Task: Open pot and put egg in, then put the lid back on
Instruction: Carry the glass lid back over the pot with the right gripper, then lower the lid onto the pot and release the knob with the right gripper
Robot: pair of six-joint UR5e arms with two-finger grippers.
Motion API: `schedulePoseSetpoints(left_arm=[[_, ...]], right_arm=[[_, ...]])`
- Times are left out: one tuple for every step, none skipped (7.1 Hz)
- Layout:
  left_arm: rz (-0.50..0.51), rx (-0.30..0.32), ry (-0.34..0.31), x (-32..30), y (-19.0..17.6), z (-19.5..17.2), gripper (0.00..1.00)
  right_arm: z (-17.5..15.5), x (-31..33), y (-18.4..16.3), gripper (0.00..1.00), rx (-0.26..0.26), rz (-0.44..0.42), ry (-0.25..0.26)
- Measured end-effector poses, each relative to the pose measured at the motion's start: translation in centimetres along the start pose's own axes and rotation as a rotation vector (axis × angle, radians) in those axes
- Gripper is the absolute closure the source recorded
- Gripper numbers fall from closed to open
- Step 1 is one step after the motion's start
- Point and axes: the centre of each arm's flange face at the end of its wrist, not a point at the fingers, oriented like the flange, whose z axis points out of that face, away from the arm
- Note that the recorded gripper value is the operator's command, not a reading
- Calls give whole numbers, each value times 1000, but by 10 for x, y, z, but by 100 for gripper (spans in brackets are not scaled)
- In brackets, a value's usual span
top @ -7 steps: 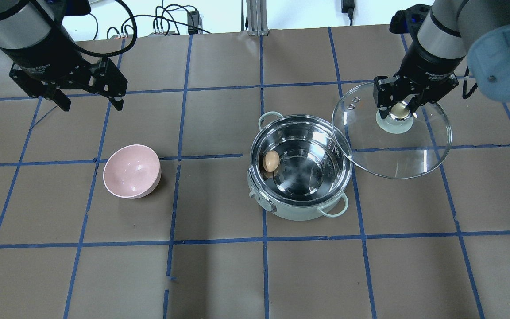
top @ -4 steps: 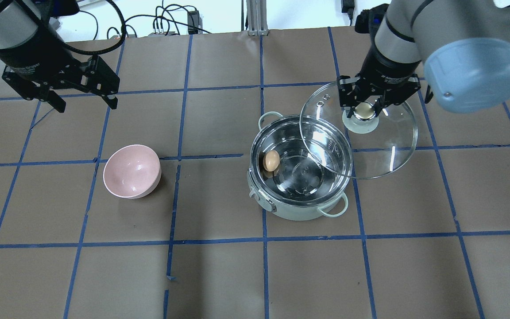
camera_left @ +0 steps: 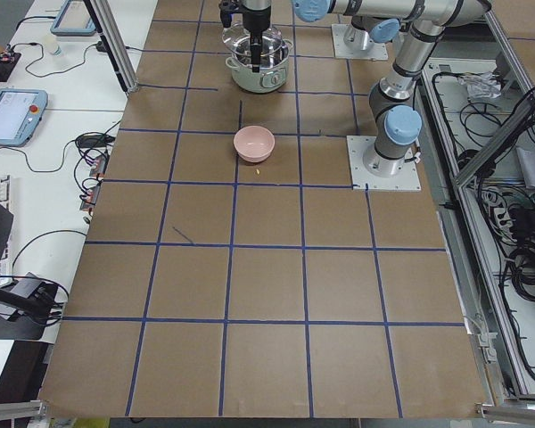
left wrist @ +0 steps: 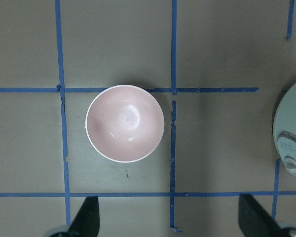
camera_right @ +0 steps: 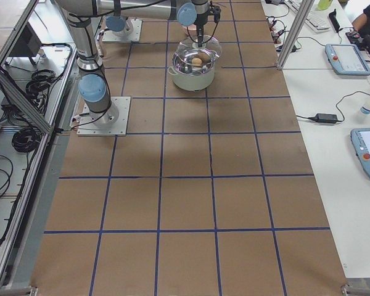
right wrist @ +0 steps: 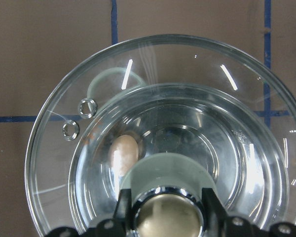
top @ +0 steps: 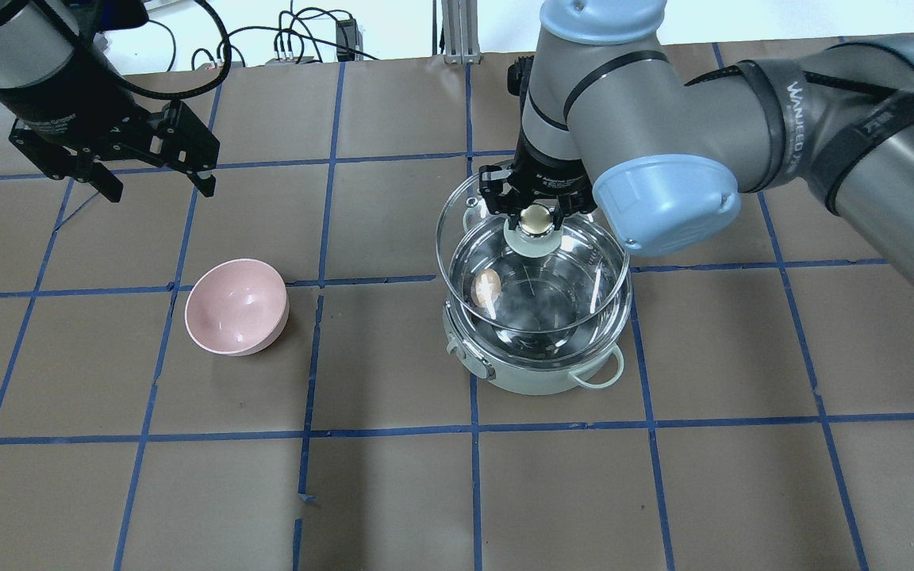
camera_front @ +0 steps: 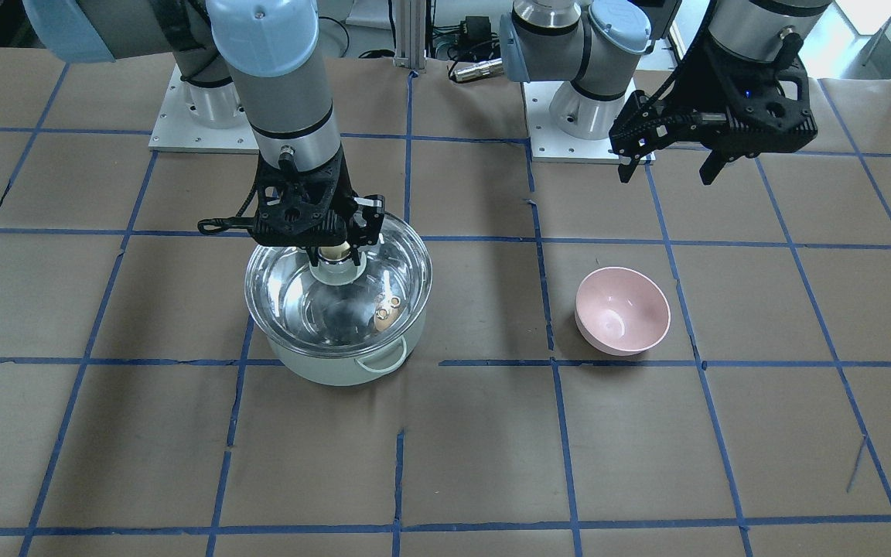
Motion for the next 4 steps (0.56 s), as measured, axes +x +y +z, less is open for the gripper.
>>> schedulePoseSetpoints(left_arm=[[1,1,-3,0,0,0,0],[2,1,-4,0,0,0,0],[2,1,-5,0,0,0,0],[1,2,-5,0,0,0,0]], right_arm=[[8,0,3,66,-15,-9,6],[16,5,7,66,-32,-19,15],[24,11,11,67,-49,-20,24],[29,14,14,66,-60,-21,29]])
